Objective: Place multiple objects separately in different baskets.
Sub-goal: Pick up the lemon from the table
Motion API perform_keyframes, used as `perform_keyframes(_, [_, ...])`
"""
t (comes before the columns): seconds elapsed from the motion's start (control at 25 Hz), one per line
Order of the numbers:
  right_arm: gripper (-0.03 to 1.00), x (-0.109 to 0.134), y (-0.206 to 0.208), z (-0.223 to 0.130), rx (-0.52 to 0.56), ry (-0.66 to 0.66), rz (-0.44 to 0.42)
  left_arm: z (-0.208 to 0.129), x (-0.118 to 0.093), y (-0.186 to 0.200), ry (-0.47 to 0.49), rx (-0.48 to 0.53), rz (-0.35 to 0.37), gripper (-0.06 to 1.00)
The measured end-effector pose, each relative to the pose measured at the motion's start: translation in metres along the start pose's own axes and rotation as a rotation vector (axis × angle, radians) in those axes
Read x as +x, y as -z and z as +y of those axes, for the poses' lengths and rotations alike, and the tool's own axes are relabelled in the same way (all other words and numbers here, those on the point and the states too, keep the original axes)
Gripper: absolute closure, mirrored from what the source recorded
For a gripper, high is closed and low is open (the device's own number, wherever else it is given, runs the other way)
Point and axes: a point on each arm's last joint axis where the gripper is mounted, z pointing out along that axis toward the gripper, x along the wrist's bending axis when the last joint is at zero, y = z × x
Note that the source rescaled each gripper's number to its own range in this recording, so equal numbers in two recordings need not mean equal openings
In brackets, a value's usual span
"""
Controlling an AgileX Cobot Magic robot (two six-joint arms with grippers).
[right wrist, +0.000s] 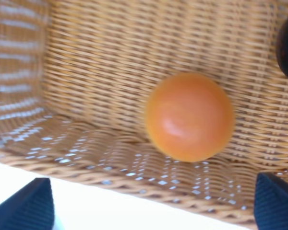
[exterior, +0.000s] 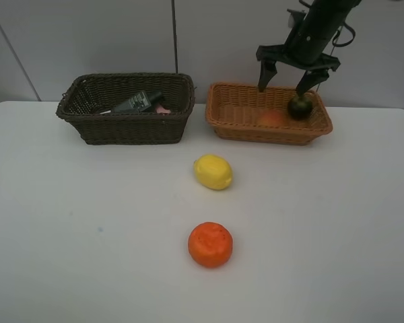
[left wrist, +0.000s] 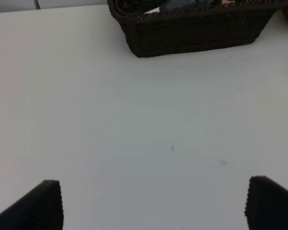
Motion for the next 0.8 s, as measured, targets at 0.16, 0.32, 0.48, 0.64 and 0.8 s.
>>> perform_keyframes(0.16, [0.01, 0.026, 0.021, -0.016, 0.001, 0.055, 0.028, 0.0, 0.0, 0.0, 0.0, 0.0, 0.0, -0.06])
perform_keyframes(0.32, [0.01, 0.072, 0.008, -0.051, 0.103, 0.222, 0.048, 0.0, 0.0, 0.0, -0.003, 0.0, 0.005, -0.06])
perform_keyframes(0.48, [0.01, 0.122, -0.01, -0.082, 0.192, 0.419, 0.072, 0.0, 0.0, 0.0, -0.003, 0.0, 0.005, -0.06])
perform_keyframes(0.64, [0.01, 0.152, -0.024, -0.098, 0.226, 0.559, 0.058, 0.0, 0.0, 0.0, -0.003, 0.0, 0.005, -0.06])
perform_keyframes(0.8, [0.01, 0.152, -0.041, -0.101, 0.259, 0.6, 0.017, 0.0, 0.0, 0.0, -0.003, 0.0, 0.005, -0.06])
